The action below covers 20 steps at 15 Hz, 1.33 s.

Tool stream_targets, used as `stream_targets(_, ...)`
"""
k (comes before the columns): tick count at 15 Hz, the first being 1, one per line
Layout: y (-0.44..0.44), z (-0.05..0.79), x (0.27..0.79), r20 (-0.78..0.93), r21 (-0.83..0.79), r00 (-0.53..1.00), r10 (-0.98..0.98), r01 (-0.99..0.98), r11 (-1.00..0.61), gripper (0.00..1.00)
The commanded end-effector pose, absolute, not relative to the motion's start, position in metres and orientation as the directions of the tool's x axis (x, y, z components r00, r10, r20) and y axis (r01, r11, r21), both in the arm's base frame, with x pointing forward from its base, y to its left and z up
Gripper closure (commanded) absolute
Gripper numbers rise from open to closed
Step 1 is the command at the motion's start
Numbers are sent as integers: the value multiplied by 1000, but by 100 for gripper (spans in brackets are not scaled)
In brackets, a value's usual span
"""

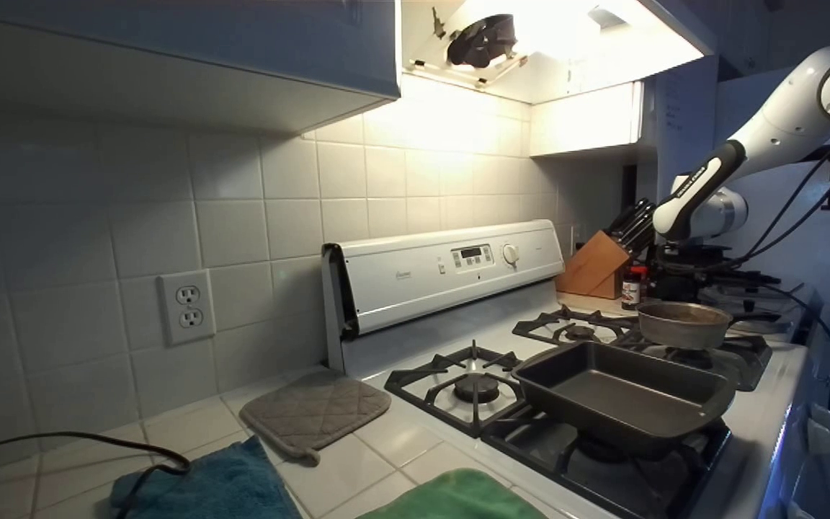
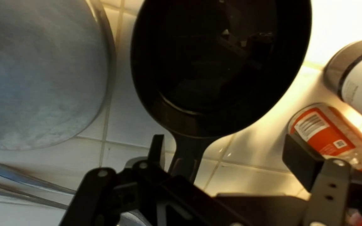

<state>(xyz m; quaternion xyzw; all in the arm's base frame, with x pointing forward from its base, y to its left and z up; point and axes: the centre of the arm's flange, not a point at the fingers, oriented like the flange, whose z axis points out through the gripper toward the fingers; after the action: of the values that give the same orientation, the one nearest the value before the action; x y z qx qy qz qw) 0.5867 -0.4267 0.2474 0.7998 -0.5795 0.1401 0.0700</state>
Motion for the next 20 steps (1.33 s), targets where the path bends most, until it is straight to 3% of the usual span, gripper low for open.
stream_targets(1, -428, 246, 595, 278, -72, 257, -925, -955, -287, 4)
stream_targets(5, -425, 244, 595, 269, -71, 252, -930, -957, -280, 2)
stream_targets(10, -425, 244, 596, 267, -72, 243, -933, -960, -271, 25)
stream_targets(14, -426, 245, 596, 268, -74, 240, -933, -960, -268, 21)
stream_targets(16, -426, 245, 596, 267, -74, 240, -933, -961, -268, 24)
stream_targets(18, -426, 245, 596, 267, -73, 240, -933, -961, -268, 48)
stream_targets(20, -426, 245, 596, 267, -73, 240, -933, -961, -268, 57)
